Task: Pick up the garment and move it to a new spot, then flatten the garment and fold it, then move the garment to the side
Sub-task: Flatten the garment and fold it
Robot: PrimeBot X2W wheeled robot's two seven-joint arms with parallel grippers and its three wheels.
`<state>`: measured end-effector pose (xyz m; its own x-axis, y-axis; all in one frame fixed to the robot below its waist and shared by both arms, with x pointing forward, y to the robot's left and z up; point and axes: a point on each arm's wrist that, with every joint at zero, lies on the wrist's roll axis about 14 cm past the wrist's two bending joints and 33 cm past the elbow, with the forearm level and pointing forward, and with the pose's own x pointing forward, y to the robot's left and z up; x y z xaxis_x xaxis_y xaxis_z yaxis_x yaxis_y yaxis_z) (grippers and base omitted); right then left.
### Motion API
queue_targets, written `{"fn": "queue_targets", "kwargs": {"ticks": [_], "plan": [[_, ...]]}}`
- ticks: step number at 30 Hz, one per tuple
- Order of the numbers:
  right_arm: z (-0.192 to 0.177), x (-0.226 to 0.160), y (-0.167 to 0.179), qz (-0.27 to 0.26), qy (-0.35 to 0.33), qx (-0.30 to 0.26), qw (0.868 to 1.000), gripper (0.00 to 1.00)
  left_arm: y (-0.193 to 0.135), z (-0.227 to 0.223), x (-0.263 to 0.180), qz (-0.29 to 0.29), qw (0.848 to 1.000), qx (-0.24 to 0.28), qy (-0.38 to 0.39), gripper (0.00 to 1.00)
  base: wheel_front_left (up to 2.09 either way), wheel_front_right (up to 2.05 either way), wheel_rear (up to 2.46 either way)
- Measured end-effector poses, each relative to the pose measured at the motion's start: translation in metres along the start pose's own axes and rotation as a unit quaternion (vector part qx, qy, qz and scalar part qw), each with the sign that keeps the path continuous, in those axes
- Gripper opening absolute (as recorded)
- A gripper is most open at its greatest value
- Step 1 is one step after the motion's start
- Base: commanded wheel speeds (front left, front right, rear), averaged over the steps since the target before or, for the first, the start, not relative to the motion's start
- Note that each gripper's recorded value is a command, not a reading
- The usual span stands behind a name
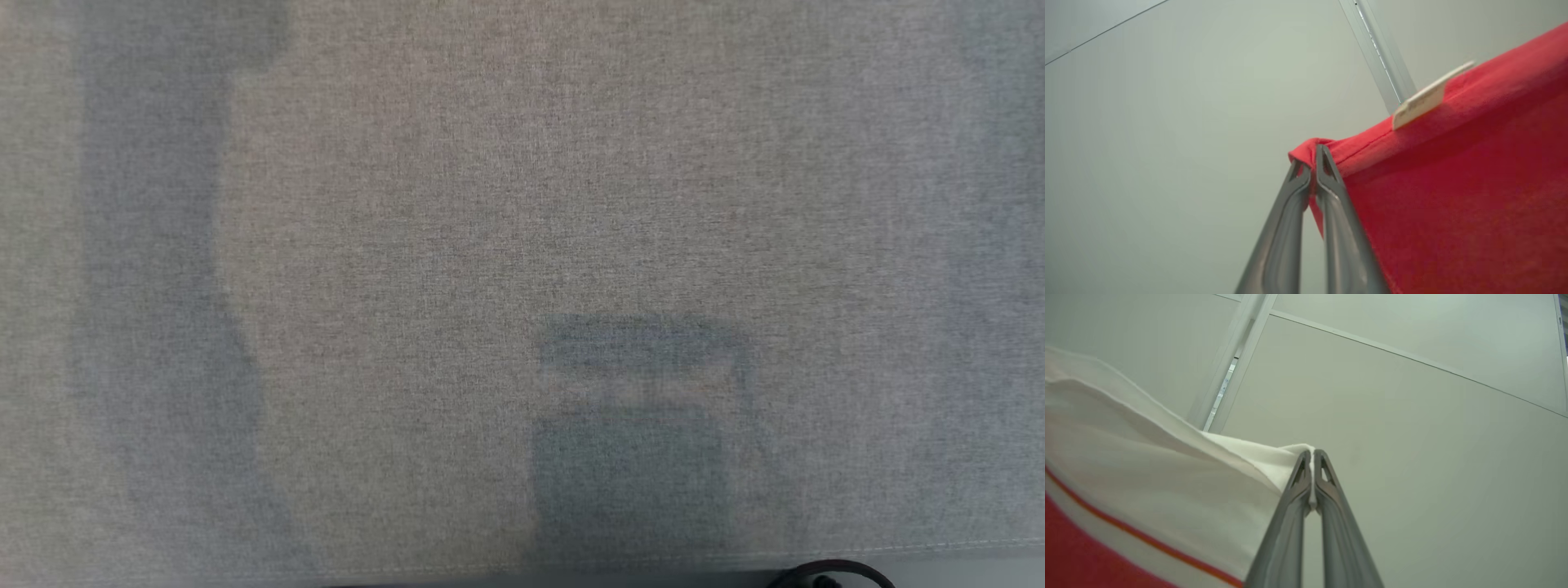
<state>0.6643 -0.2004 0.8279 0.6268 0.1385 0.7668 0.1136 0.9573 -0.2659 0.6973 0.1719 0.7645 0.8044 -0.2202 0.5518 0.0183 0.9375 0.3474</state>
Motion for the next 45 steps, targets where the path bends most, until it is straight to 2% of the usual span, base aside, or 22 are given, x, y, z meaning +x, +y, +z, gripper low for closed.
{"fn": "queue_targets", "kwargs": {"ticks": [3, 6, 10, 13, 17, 20, 24, 27, 31, 34, 37, 43, 45], "plan": [[-0.039, -0.012, 0.011, -0.001, 0.030, 0.003, 1.000, 0.00, -0.012, -0.032, -0.003, -0.005, 1.000, -0.011, 0.016, 0.00, 0.00, 0.00, 0.00], [-0.079, -0.032, 0.020, 0.000, 0.068, 0.008, 0.998, 0.00, -0.026, -0.086, -0.023, -0.014, 0.997, -0.032, 0.066, 0.00, 0.00, 0.00, 0.00], [-0.132, -0.073, 0.036, 0.017, 0.127, 0.024, 0.991, 0.00, -0.054, -0.168, -0.075, -0.020, 0.985, -0.069, 0.156, 0.00, 0.00, 0.00, 0.00], [-0.163, -0.113, 0.040, 0.025, 0.174, 0.040, 0.984, 0.00, -0.081, -0.211, -0.120, -0.027, 0.971, -0.104, 0.214, 0.00, 0.00, 0.00, 0.00], [-0.180, -0.170, 0.055, 0.051, 0.227, 0.080, 0.969, 0.00, -0.101, -0.235, -0.177, -0.013, 0.952, -0.157, 0.264, 0.00, 0.00, 0.00, 0.00], [-0.185, -0.223, 0.053, 0.048, 0.280, 0.112, 0.952, 0.00, -0.118, -0.240, -0.226, -0.008, 0.934, -0.189, 0.303, 0.00, 0.00, 0.00, 0.00], [-0.177, -0.290, 0.051, 0.041, 0.350, 0.146, 0.924, 0.00, -0.129, -0.234, -0.292, 0.021, 0.906, -0.230, 0.355, 0.00, 0.00, 0.00, 0.00], [-0.159, -0.324, 0.047, 0.033, 0.384, 0.168, 0.908, 0.00, -0.128, -0.220, -0.327, 0.043, 0.890, -0.247, 0.381, 0.00, 0.00, 0.00, 0.00], [-0.132, -0.370, 0.052, 0.033, 0.432, 0.200, 0.879, 0.00, -0.128, -0.196, -0.370, 0.060, 0.872, -0.259, 0.411, 0.00, 0.00, 0.00, 0.00], [-0.111, -0.397, 0.048, 0.032, 0.458, 0.213, 0.862, 0.00, -0.128, -0.176, -0.396, 0.068, 0.863, -0.263, 0.426, 0.00, 0.00, 0.00, 0.00], [-0.084, -0.434, 0.043, 0.034, 0.494, 0.224, 0.839, 0.00, -0.125, -0.152, -0.427, 0.080, 0.853, -0.267, 0.440, 0.00, 0.00, 0.00, 0.00], [-0.044, -0.468, 0.043, 0.029, 0.515, 0.249, 0.820, 0.00, -0.119, -0.119, -0.475, 0.098, 0.842, -0.270, 0.457, 0.00, 0.00, 0.00, 0.00], [-0.031, -0.484, 0.048, 0.036, 0.526, 0.257, 0.810, 0.00, -0.117, -0.109, -0.489, 0.102, 0.840, -0.269, 0.459, 0.00, 0.00, 0.00, 0.00]]}}
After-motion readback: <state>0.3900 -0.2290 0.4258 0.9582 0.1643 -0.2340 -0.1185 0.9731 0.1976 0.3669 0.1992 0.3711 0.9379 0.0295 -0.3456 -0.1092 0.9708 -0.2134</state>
